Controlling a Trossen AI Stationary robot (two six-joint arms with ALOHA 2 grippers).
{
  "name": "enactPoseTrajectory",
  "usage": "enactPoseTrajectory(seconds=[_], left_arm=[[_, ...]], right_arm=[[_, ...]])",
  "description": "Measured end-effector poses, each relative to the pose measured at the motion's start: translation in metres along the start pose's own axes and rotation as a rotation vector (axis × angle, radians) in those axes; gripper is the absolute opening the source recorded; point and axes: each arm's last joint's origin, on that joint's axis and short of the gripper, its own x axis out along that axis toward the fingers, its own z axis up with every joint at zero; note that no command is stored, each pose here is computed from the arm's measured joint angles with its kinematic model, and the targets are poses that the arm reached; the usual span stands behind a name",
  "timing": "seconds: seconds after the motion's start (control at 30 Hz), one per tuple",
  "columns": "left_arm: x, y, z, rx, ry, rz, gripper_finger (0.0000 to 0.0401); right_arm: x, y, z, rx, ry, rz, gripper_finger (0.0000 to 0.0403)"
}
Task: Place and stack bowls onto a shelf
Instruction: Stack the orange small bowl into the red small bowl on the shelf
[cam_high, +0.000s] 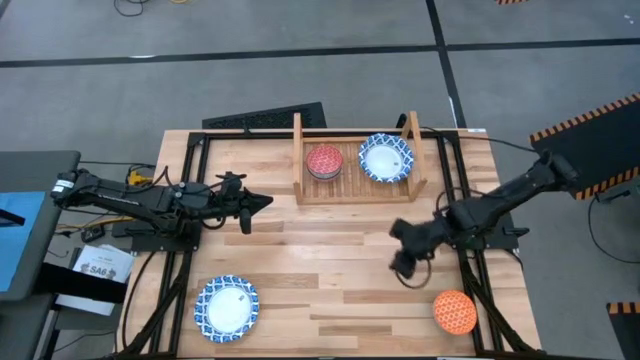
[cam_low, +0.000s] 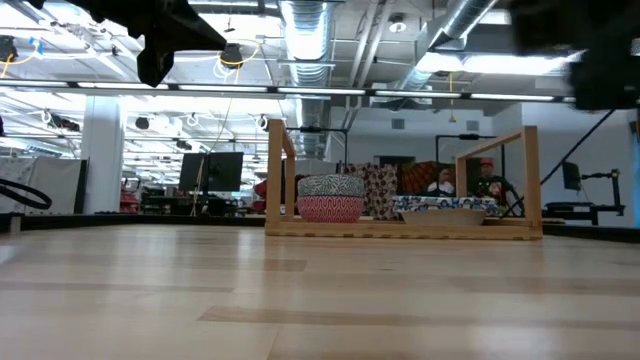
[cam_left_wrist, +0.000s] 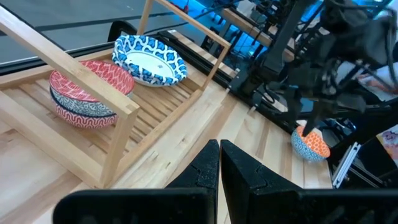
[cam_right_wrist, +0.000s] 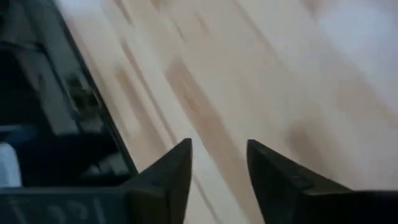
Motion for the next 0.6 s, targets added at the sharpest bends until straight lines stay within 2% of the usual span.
enactPoseTrajectory(seconds=[0.13,0.3,0.4,0.53,0.6], left_arm=[[0.000,0.001,-0.001,0.004,0.008,0.005,0.0000],[0.000,0.002,-0.002,0.012,0.021,0.014,0.0000],[0.000,0.002,-0.002,0.012,0.021,0.014,0.0000],[0.000,0.001,-0.002,0.011,0.020,0.014,0.0000],[0.000,0.001,-0.002,0.009,0.018,0.012,0.0000]], right_arm=[[0.003,0.005,-0.037,0.107,0.134,-0.075,0.0208],[0.004,0.005,-0.085,0.392,0.230,-0.235,0.0218],[0.010,0.007,-0.111,0.525,0.258,-0.266,0.0215],[0.020,0.007,-0.136,0.627,0.267,-0.338,0.0209],[0.026,0.007,-0.143,0.636,0.268,-0.361,0.0207]])
